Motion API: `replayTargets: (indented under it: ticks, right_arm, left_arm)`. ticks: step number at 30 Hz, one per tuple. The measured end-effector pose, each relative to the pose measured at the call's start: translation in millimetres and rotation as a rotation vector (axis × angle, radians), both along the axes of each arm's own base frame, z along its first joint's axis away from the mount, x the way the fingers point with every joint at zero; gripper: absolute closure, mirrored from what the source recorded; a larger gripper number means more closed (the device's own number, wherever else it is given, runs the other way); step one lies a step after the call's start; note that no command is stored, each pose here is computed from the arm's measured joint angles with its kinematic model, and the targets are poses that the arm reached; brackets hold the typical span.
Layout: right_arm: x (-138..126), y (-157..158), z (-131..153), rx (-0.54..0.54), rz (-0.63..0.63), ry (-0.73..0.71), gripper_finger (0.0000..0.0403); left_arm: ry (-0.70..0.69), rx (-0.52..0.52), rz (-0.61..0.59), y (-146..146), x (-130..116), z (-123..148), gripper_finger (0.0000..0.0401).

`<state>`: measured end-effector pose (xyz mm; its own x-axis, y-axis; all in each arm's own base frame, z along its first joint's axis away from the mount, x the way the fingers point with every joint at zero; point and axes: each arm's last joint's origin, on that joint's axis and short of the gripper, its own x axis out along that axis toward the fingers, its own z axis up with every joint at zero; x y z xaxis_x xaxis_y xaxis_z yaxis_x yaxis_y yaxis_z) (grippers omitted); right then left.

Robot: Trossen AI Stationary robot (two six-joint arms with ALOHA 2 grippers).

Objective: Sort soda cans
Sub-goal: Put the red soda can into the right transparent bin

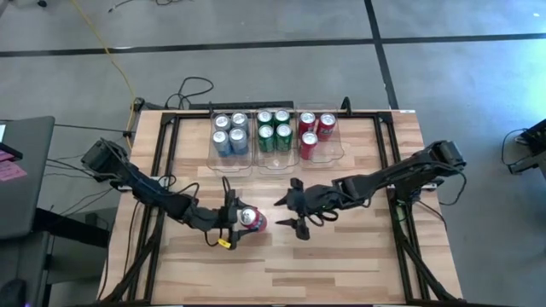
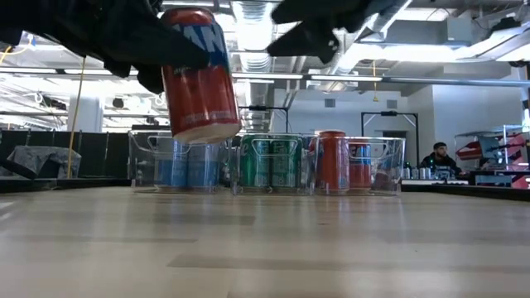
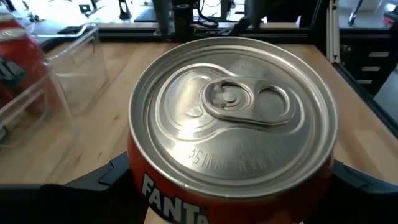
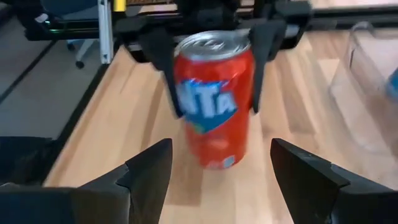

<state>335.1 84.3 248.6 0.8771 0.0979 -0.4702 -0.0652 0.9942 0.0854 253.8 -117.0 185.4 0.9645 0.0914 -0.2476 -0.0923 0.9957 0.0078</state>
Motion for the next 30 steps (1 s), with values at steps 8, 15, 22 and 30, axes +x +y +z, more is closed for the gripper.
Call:
replayTargets:
  ticks: [8,15,22,30]
  right_arm:
    - [35.9,6.3,-5.5,-0.035,0.020,0.009,0.0117]
    - [42.7,4.1,-7.2,-0.023,0.011,0.089,0.0117]
    - [42.1,4.8,-7.6,-0.021,0.023,0.099,0.0116]
    - [42.2,6.0,-7.3,0.039,0.103,0.106,0.0084]
  left_arm:
    - [0.098,-0.033,0.011,-2.5,3.9,-23.1,0.0102]
    - [0.176,-0.037,0.031,-13.5,24.7,-46.2,0.0093]
    - [0.208,0.016,-0.021,-20.4,37.8,-41.6,0.0056]
    - [0.191,0.002,-0.013,-16.8,39.9,-37.3,0.0008]
